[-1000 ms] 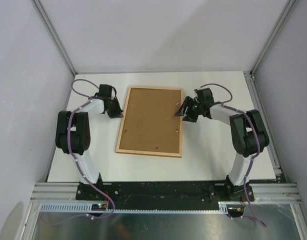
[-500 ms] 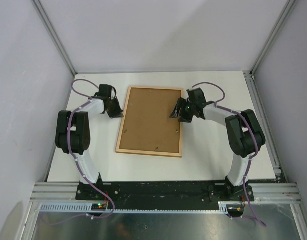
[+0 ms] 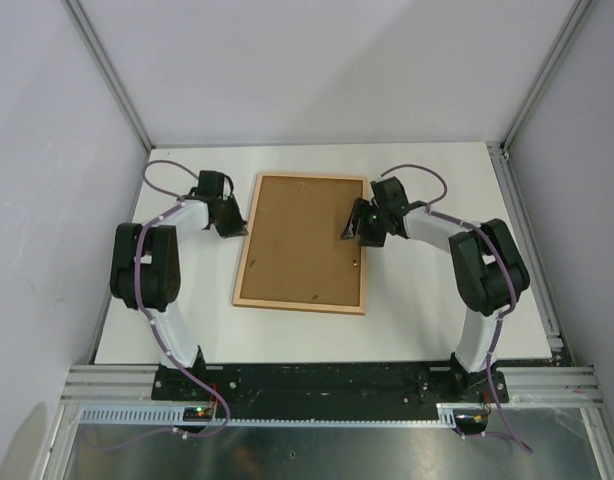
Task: Put the photo into the frame
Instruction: Place the backboard on the frame body, then press the fastener onto the backboard.
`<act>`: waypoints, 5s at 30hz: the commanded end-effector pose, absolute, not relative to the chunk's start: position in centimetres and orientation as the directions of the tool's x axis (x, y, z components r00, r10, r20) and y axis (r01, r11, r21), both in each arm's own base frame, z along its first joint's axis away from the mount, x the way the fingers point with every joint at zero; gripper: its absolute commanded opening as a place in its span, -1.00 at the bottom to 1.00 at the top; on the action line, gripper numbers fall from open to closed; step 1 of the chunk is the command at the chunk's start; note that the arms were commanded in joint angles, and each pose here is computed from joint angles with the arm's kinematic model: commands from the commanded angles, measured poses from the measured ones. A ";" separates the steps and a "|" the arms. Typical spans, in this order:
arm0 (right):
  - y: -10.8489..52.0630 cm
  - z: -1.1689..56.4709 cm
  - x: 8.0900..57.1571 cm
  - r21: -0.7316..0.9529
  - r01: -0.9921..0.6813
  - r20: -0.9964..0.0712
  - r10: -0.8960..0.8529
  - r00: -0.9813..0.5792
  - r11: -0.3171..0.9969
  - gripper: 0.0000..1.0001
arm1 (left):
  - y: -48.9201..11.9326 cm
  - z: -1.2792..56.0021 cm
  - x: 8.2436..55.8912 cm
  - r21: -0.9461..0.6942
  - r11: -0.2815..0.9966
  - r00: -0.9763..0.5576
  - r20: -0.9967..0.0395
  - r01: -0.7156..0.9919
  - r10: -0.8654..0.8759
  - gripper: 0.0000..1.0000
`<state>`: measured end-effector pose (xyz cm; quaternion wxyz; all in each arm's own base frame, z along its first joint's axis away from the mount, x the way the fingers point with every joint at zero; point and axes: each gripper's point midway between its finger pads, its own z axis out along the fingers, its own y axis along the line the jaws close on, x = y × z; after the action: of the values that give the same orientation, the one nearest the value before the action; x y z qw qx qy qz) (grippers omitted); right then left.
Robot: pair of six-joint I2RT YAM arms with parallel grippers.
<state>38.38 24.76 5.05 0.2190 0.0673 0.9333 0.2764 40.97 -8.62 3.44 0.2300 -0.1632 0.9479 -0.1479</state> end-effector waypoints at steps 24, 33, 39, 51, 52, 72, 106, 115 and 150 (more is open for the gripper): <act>20.4 7.3 34.3 0.254 -0.191 -0.558 -0.018 -0.830 0.948 0.49 | -9.1 4.3 32.9 -0.266 0.950 -0.887 -0.381 -0.164 -0.261 -0.35; 20.5 5.3 33.7 0.212 -0.201 -0.545 -0.055 -0.837 0.956 0.48 | -8.4 2.7 32.7 -0.220 0.960 -0.900 -0.359 -0.174 -0.245 -0.43; 20.1 4.7 33.5 0.177 -0.203 -0.540 -0.077 -0.838 0.963 0.47 | -8.1 2.2 32.4 -0.202 0.963 -0.905 -0.350 -0.180 -0.242 -0.44; 20.3 3.7 32.8 0.137 -0.226 -0.533 -0.120 -0.837 0.964 0.46 | -8.2 1.9 32.3 -0.203 0.962 -0.909 -0.339 -0.181 -0.242 -0.46; 20.3 3.5 32.7 0.130 -0.228 -0.530 -0.126 -0.839 0.965 0.45 | -8.2 1.9 32.4 -0.204 0.962 -0.909 -0.339 -0.181 -0.243 -0.46; 20.0 2.3 32.5 0.091 -0.187 -0.512 -0.115 -0.851 0.978 -0.20 | -8.3 1.6 32.0 -0.209 0.961 -0.913 -0.328 -0.182 -0.245 -0.49; 19.6 6.5 37.5 0.261 -0.019 -0.611 0.149 -0.778 0.965 0.21 | -8.9 1.5 31.7 -0.237 0.955 -0.919 -0.307 -0.178 -0.248 -0.52; 19.2 7.1 44.1 0.324 0.090 -0.665 0.295 -0.687 0.942 0.29 | -10.4 1.4 31.2 -0.233 0.964 -0.931 -0.306 -0.131 -0.201 -0.57; 19.4 3.5 51.4 0.185 0.250 -0.725 0.304 -0.618 0.950 0.31 | -11.9 1.2 30.2 -0.220 0.972 -0.941 -0.304 -0.084 -0.150 -0.58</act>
<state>51.17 19.14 3.38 0.4072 0.1756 0.8943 0.0592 32.42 -11.95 3.15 0.1998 -0.0769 0.9692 -0.1216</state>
